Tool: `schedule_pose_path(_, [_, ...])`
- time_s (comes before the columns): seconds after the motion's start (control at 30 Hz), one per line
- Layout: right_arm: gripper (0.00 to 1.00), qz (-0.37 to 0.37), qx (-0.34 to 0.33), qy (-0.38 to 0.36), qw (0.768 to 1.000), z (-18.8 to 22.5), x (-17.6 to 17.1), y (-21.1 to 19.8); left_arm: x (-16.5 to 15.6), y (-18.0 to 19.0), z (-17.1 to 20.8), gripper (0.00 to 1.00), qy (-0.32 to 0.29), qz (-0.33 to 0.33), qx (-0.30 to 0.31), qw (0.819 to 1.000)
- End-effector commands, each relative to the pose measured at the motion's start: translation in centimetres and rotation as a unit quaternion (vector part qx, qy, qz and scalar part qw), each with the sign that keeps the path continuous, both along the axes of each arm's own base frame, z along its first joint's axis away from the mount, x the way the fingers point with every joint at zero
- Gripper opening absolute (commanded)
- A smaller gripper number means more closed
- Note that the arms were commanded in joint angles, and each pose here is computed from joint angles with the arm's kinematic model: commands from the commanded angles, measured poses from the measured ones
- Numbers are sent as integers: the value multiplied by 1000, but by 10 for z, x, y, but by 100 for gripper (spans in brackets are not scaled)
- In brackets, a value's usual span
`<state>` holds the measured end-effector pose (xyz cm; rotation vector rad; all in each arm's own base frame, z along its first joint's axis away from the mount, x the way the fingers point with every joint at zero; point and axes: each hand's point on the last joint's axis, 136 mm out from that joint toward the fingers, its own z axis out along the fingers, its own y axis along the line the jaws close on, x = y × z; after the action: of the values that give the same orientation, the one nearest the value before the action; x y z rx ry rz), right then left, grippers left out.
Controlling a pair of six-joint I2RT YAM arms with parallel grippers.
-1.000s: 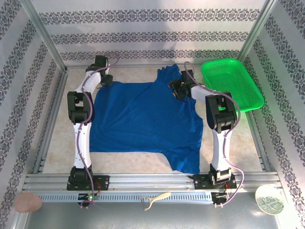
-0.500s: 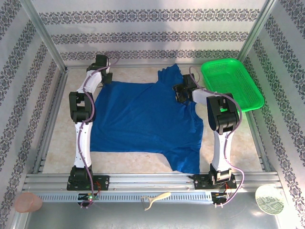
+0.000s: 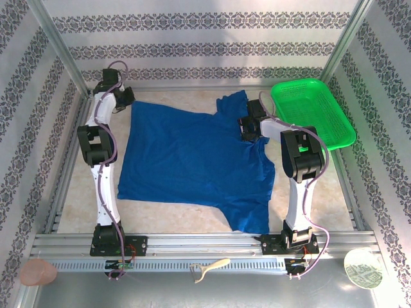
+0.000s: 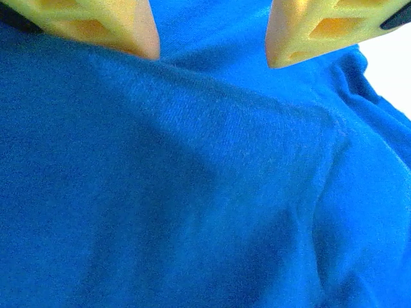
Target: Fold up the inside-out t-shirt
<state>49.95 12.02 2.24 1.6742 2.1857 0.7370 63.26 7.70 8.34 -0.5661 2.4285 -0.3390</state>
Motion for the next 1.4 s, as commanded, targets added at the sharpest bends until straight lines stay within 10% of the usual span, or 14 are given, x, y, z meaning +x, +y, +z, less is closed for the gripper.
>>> schedule_pose_path(0.0, [54, -31, -53, 139, 988, -57, -60, -32, 3, 9, -1, 0, -14, 63, -72, 995])
schedule_pose_path(0.23, [54, -8, -38, 120, 992, -59, -46, -25, 14, 15, -4, 2, -41, 76, -118, 989])
schedule_pose_path(0.43, [54, 126, 21, -15, 992, -23, 25, 16, 21, 12, 15, 59, -67, 49, -119, 989])
schedule_pose_path(0.63, [55, 236, 0, -121, 964, 51, 36, 40, -6, -9, 73, 72, -93, 19, -132, 987])
schedule_pose_path(0.97, [56, 302, -126, -105, 939, 103, -101, 42, -167, -77, 94, 88, -75, 23, -217, 973])
schedule_pose_path(1.37, [62, 273, -271, 37, 922, 71, -305, -21, -342, -99, 57, 100, 27, 85, -218, 972])
